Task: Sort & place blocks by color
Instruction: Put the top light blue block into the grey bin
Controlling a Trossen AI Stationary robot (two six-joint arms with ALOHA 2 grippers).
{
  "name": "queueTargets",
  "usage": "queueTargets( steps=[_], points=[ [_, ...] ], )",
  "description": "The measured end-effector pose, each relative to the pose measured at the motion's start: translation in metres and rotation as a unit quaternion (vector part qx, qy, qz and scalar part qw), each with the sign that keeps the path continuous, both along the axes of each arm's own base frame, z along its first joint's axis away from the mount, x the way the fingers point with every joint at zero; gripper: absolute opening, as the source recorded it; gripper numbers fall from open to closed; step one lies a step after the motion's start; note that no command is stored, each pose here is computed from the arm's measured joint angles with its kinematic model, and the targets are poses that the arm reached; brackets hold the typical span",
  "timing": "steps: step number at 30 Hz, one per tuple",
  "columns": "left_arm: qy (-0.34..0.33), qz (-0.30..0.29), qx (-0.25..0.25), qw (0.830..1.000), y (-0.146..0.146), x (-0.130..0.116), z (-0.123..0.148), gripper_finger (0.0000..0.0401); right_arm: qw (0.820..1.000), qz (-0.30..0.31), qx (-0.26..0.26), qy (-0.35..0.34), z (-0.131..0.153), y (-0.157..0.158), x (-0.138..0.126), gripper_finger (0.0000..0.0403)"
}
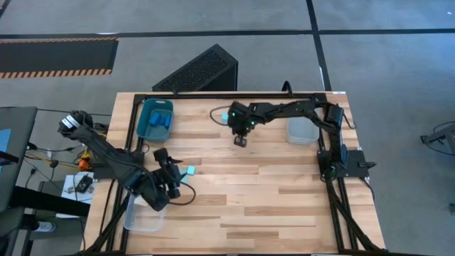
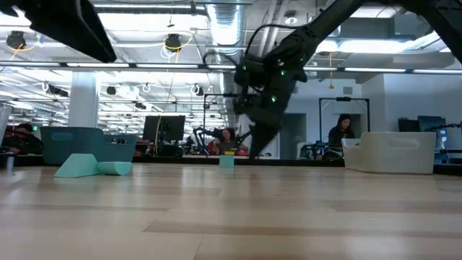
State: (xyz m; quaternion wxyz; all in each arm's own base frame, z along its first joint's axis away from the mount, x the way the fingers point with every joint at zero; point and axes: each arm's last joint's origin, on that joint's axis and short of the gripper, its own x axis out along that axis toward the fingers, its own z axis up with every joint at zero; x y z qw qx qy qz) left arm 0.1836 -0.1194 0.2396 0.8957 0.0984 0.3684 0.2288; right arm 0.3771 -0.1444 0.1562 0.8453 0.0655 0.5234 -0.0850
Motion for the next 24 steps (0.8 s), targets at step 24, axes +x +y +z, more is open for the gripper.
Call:
queueTargets(
  steps=[24],
  points=[
    [-0.099,-0.027,-0.035,0.994,0.038,0.046,-0.036,0.0217,0.996,0.01,0.067,-0.056,0.032,-0.097,0.037,0.0001]
  ],
)
